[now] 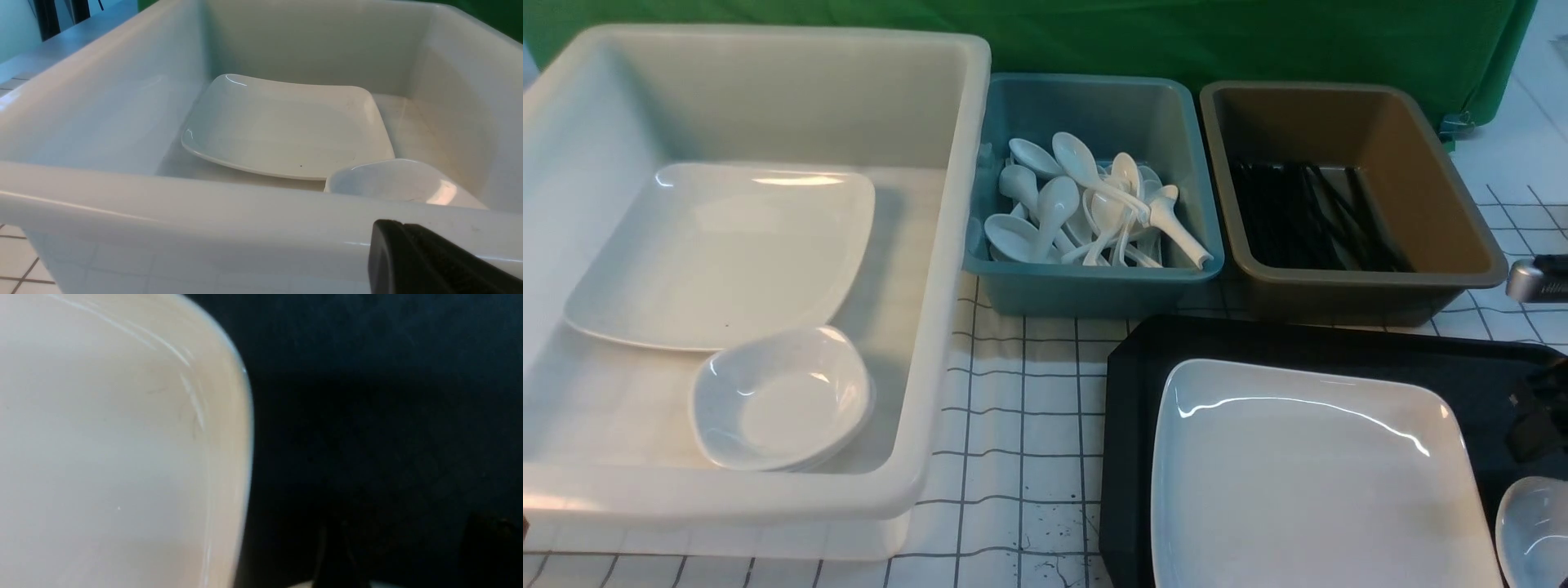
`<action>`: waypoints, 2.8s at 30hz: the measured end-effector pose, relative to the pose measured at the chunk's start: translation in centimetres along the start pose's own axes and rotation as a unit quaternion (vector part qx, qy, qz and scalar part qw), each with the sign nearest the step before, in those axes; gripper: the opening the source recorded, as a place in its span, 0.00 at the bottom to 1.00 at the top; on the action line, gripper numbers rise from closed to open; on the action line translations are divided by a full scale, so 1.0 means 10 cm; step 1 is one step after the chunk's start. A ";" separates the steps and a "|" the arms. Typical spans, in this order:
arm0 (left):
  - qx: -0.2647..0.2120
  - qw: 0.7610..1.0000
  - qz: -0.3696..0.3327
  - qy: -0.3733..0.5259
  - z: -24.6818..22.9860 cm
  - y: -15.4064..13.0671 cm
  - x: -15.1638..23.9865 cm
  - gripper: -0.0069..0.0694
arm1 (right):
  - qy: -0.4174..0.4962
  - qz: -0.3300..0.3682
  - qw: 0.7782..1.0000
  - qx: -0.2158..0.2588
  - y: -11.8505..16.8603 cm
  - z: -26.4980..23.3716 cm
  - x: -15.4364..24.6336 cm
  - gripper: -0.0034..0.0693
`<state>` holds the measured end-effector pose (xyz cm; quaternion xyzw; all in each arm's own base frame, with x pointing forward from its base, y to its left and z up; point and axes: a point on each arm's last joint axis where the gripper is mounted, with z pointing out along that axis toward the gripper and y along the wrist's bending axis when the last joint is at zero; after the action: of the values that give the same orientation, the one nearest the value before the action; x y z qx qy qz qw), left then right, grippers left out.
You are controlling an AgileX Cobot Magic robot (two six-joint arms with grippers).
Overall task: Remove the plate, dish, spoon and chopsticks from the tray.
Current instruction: Use the right arm to grab a small plate from the dinner plate, then use the right arm to put the small plate into the large storage box on the left
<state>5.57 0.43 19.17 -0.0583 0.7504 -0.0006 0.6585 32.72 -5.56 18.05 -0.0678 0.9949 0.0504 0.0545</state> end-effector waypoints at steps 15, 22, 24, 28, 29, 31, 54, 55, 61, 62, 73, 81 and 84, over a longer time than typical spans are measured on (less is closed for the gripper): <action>0.000 1.000 0.000 0.000 0.00 0.00 0.00 0.10 | 0.139 -0.223 0.965 0.011 0.29 -0.06 0.02 0.65; 0.000 1.000 0.000 0.000 0.00 0.00 0.00 0.10 | 0.171 -0.258 0.950 0.029 0.22 0.19 0.17 0.65; 0.000 1.000 0.000 0.000 0.00 0.00 0.00 0.10 | 0.164 -0.263 0.950 0.034 0.22 0.23 0.16 0.65; 0.000 1.000 0.000 0.000 0.00 0.00 0.00 0.10 | 0.155 -0.269 0.950 0.045 0.20 0.23 0.14 0.64; 0.000 1.000 0.000 0.000 0.00 0.00 0.00 0.10 | 0.155 -0.272 0.949 0.050 0.19 0.22 0.13 0.64; 0.000 1.000 0.000 0.000 0.00 0.00 0.00 0.10 | 0.154 -0.273 0.948 0.054 0.18 0.19 0.10 0.64; 0.000 1.000 0.000 0.000 0.00 0.00 0.00 0.10 | 0.116 -0.311 0.940 0.076 0.12 0.13 -0.17 0.64; 0.000 1.000 0.000 0.000 0.00 0.00 0.00 0.10 | 0.116 -0.311 0.940 0.076 0.12 0.13 -0.17 0.64; 0.000 1.000 0.000 0.000 0.00 0.00 0.00 0.10 | 0.140 -0.306 0.939 0.063 0.11 0.29 -0.16 0.64; 0.000 1.000 0.000 0.000 0.00 0.00 0.00 0.10 | 0.143 -0.301 0.941 0.062 0.10 0.30 -0.15 0.64; 0.000 1.000 0.000 0.000 0.00 0.00 0.00 0.10 | 0.218 -0.254 0.941 0.054 0.07 0.28 -0.06 0.37; 0.000 1.000 0.000 0.000 0.00 0.00 0.00 0.10 | 0.197 -0.230 0.951 0.057 0.14 -0.15 -0.06 0.24; 0.000 1.000 0.000 0.000 0.00 0.00 0.00 0.10 | 0.153 -0.215 0.962 0.074 0.19 -0.43 -0.07 0.19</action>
<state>5.57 0.43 19.18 -0.0583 0.7501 -0.0006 0.6588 32.67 -4.09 22.53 -0.2832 0.9542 -0.0470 -0.0840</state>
